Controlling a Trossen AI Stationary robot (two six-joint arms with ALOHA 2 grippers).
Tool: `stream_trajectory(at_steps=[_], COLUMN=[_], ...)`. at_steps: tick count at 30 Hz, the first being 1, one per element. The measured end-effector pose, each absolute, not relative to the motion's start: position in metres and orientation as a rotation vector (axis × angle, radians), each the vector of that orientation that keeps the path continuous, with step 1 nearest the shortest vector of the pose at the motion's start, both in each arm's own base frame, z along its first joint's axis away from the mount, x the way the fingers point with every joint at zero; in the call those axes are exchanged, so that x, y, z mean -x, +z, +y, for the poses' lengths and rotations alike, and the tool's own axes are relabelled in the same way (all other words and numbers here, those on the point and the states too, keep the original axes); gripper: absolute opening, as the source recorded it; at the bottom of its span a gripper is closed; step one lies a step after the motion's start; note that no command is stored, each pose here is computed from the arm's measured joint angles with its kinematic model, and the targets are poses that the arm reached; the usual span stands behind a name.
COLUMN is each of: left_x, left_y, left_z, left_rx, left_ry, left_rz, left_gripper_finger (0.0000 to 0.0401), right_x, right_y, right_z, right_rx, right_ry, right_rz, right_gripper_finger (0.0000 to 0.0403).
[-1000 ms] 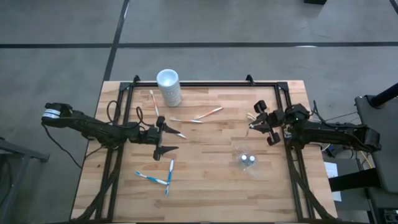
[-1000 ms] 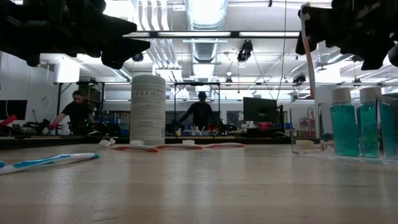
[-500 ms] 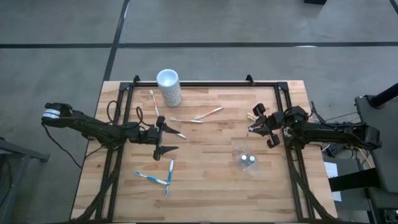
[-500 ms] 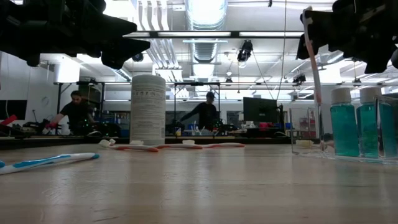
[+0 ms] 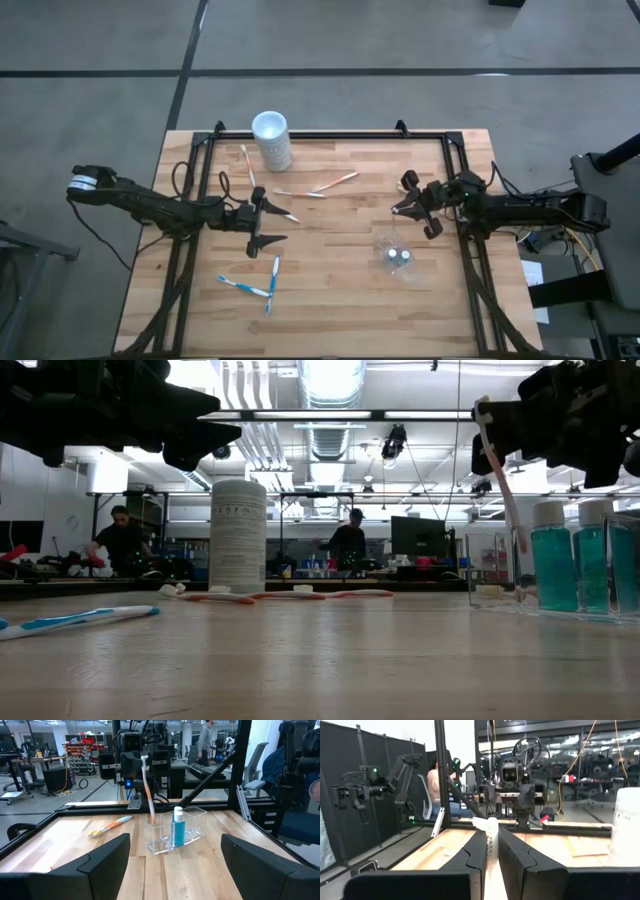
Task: Pick & Place toothbrushing station
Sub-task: Put the orange toothbrush into the top section of the transparent organizer
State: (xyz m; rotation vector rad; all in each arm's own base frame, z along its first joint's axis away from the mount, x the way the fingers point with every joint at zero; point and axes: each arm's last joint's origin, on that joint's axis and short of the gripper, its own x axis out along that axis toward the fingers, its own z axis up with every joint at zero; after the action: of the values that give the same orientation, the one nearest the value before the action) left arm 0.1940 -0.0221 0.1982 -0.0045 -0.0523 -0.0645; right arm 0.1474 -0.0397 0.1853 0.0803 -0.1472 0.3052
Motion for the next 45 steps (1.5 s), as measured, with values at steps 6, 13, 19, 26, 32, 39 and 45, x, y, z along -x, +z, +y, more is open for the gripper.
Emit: stream_trajectory(at_steps=[6, 13, 19, 26, 32, 39, 45], left_x=[-0.194, -0.194, -0.194, -0.194, -0.194, -0.194, -0.194], left_y=[0.198, 0.198, 0.198, 0.198, 0.198, 0.198, 0.198], left_z=[-0.022, -0.022, -0.022, -0.022, -0.022, -0.022, -0.022], left_rx=[0.005, 0.005, 0.005, 0.005, 0.005, 0.005, 0.005], left_ry=[-0.064, -0.065, -0.064, -0.064, -0.064, -0.064, -0.065], left_rz=[-0.052, -0.052, -0.052, -0.053, -0.053, -0.053, -0.053], left_gripper_finger=[0.0319, 0.0319, 0.0319, 0.0319, 0.0319, 0.0319, 0.0319], right_x=[-0.151, -0.155, -0.159, -0.162, -0.163, -0.163, -0.164], right_y=[0.180, 0.170, 0.161, 0.152, 0.149, 0.149, 0.150], right_z=[-0.041, -0.043, -0.044, -0.046, -0.046, -0.047, -0.047], right_rx=[-0.103, -0.137, -0.170, -0.199, -0.208, -0.196, -0.194], right_ry=[0.300, 0.294, 0.290, 0.285, 0.282, 0.265, 0.265], right_rz=[-0.110, -0.051, 0.005, 0.055, 0.072, 0.072, 0.068], right_gripper_finger=[0.0031, 0.0031, 0.0031, 0.0031, 0.0031, 0.0031, 0.0031])
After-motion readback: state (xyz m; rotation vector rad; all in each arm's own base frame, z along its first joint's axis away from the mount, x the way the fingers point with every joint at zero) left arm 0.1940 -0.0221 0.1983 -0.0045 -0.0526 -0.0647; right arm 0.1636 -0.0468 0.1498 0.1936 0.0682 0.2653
